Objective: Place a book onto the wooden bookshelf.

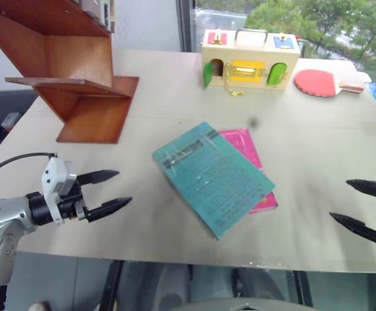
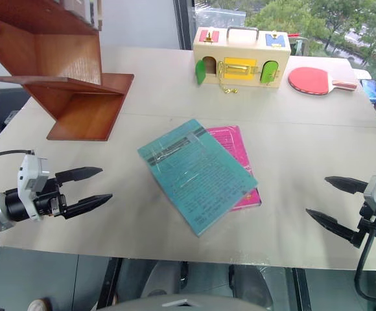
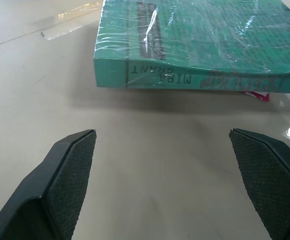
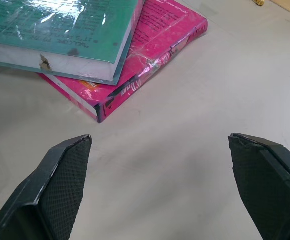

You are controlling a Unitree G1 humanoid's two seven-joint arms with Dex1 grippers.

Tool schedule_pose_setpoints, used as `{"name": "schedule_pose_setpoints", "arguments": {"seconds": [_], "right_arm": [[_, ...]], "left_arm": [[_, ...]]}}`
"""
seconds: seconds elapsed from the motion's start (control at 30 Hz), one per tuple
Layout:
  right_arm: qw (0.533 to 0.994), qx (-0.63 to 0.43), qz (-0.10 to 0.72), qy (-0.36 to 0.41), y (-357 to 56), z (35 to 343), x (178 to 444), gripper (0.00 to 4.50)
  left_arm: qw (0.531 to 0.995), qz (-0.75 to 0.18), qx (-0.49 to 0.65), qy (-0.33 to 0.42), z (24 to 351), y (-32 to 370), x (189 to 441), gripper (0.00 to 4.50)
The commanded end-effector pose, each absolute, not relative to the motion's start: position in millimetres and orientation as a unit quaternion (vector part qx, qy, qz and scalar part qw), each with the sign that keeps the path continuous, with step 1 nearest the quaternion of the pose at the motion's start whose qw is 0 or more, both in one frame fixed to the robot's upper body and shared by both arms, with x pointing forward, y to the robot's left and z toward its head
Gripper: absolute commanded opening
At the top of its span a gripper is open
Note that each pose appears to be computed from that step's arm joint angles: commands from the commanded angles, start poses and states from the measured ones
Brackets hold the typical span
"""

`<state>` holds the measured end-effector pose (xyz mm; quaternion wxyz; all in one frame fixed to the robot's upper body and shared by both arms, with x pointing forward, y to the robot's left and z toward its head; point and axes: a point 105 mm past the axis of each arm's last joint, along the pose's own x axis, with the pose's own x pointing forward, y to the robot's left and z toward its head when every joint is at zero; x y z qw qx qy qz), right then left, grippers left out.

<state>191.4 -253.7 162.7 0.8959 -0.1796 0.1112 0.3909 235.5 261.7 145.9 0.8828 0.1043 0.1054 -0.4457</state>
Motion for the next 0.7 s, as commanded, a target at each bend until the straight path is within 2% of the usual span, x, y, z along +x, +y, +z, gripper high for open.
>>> {"name": "schedule_pose_setpoints", "arguments": {"seconds": [0.03,0.4,0.53,0.6,0.7], "right_arm": [[0.891,-0.195,0.397,0.100,-250,168,196,4.50],[0.890,-0.196,0.407,0.067,-227,168,212,4.50],[0.879,-0.196,0.433,0.047,-205,168,217,4.50],[0.867,-0.202,0.454,0.030,-195,173,214,4.50],[0.855,-0.201,0.479,0.014,-185,178,208,4.50]], "left_arm": [[0.877,-0.457,0.124,0.083,158,255,233,4.48],[0.869,-0.487,0.022,0.084,153,218,234,4.48],[0.859,-0.460,-0.153,0.165,143,204,235,4.48],[0.834,-0.446,-0.239,0.222,135,200,229,4.48],[0.805,-0.419,-0.322,0.270,122,191,225,4.48]]}}
